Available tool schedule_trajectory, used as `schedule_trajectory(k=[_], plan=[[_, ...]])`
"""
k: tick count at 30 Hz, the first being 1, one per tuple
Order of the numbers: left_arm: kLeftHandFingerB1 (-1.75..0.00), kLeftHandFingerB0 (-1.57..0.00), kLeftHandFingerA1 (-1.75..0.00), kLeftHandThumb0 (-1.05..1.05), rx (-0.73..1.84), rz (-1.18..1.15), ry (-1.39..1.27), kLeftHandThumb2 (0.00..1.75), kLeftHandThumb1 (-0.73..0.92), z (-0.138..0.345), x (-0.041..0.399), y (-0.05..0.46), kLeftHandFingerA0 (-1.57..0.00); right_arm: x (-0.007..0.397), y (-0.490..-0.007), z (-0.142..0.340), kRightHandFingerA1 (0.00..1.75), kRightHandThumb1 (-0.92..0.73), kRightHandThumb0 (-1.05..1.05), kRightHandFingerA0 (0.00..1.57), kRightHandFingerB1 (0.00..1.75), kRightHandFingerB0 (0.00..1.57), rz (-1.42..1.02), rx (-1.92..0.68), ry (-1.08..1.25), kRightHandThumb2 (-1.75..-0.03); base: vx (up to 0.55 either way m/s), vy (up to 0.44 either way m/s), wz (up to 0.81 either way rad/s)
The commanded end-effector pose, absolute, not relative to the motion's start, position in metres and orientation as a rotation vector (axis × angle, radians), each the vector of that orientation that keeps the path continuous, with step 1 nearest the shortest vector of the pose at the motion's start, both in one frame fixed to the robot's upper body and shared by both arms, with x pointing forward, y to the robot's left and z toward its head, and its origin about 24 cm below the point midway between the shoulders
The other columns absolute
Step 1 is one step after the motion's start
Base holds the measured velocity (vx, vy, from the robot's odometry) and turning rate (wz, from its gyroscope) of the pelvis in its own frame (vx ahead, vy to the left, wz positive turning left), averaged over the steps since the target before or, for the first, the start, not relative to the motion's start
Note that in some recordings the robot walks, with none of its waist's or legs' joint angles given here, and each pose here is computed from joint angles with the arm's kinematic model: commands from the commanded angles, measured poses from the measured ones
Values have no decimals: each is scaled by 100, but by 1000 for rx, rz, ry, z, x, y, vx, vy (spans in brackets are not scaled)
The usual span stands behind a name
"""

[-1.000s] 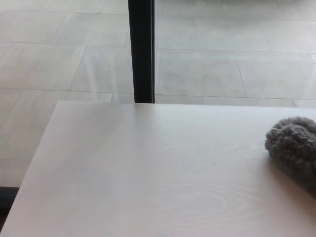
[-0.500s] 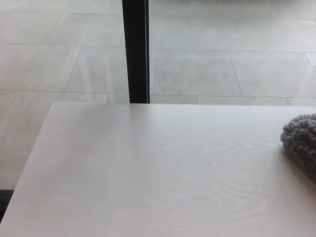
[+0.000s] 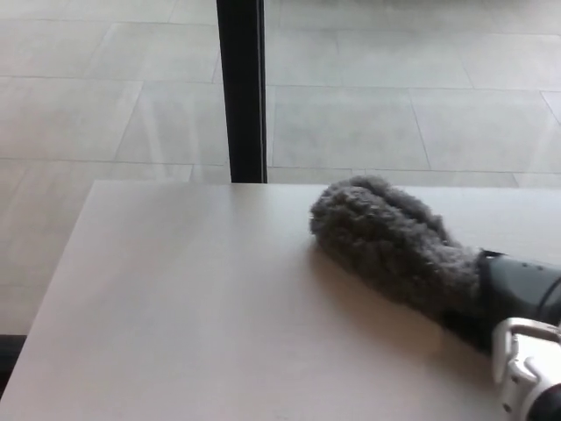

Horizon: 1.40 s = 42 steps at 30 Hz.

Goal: The robot uses its right hand to pick up the duster kept in the middle of the desk and use it to wipe the desk by swiping its surface twice

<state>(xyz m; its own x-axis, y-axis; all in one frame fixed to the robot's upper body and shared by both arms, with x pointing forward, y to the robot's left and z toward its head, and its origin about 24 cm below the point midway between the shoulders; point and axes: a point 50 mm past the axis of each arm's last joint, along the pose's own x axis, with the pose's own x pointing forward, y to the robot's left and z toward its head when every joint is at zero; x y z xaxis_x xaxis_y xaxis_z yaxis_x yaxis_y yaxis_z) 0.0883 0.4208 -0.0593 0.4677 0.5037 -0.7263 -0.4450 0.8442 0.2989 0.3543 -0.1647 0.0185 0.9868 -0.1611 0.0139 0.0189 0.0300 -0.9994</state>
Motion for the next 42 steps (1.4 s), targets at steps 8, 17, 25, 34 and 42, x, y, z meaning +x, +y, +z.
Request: schedule_trajectory(k=[8, 17, 25, 34, 42], plan=[[-50, -71, -63, -42, 86, 589, 873, 56, 53, -48, 95, 430, -80, 311, -98, -29, 175, -61, -29, 89, 112, 81, 262, -1621, -95, -72, 0, 0, 0], [-49, -68, -54, -42, 115, 568, 872, 57, 56, -45, 99, 431, -73, 293, -83, -23, 175, -54, -25, 91, 159, 67, 410, -1601, -372, -97, 0, 0, 0], [-50, -70, -59, -42, 80, 588, 862, 56, 54, -44, 101, 432, -78, 280, -104, -11, 175, -59, -29, 90, 116, 82, 503, -1589, -570, -74, 0, 0, 0], [-49, -69, -56, -42, 102, 584, 876, 57, 55, -44, 99, 432, -75, 283, -139, 0, 175, -56, -30, 90, 116, 79, 529, -1712, -621, -74, 0, 0, 0], [-51, -72, -59, -41, 74, 587, 872, 57, 54, -49, 99, 428, -76, 280, -137, 5, 173, -64, -26, 85, 97, 80, 728, -1601, -850, -70, 0, 0, 0]])
